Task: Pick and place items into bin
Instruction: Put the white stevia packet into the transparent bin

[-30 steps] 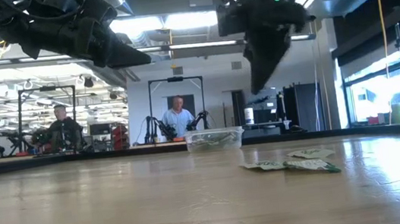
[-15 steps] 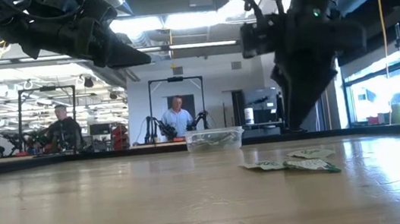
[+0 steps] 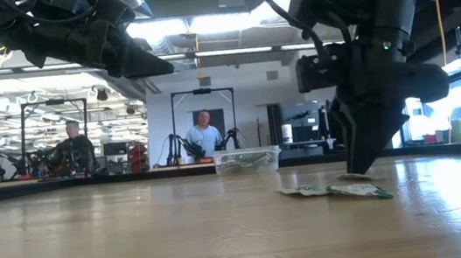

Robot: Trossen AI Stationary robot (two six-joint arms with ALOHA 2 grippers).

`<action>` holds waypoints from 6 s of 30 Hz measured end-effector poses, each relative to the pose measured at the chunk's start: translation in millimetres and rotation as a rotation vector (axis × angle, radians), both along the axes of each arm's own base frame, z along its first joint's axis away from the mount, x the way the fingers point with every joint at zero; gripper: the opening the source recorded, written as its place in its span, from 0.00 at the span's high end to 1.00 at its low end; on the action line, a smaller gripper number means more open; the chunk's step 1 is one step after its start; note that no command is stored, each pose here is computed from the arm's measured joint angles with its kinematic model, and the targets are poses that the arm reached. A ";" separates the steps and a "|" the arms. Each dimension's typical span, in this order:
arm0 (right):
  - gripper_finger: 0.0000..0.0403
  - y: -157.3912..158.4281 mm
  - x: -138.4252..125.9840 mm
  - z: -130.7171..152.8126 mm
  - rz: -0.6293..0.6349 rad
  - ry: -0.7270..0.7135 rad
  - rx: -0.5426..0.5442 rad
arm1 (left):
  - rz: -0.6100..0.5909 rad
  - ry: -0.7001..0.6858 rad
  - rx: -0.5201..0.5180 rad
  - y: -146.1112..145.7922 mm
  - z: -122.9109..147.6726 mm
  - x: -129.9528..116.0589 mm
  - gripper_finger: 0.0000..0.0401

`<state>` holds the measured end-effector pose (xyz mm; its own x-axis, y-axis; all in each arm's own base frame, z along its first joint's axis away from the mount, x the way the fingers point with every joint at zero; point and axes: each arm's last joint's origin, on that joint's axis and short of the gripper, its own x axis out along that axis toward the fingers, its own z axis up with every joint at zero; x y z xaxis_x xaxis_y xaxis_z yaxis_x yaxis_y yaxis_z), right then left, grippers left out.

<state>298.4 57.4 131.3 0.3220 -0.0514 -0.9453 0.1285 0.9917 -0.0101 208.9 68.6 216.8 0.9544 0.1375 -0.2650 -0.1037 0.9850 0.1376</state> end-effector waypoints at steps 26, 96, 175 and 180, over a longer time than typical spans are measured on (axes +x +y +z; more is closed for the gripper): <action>0.99 -38.6 45.6 75.0 0.014 -0.082 -0.199 | 0.000 0.000 0.000 -0.1 0.0 0.0 0.83; 0.70 -3.6 65.8 84.7 0.254 -0.139 -0.071 | -0.010 0.003 -0.004 -0.4 -0.4 0.0 0.83; 1.00 -73.9 74.9 109.3 0.174 -0.173 -0.239 | -0.006 0.021 -0.021 -0.6 -2.2 -0.6 0.83; 1.00 -139.2 78.4 110.9 0.018 -0.236 -0.346 | -0.006 0.018 -0.019 -0.6 -1.9 -0.5 0.83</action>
<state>376.8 -81.8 242.3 0.5314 -0.3453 -0.7735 0.1498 0.9371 -0.3154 208.4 68.0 214.8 0.9503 0.1261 -0.2847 -0.0951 0.9882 0.1203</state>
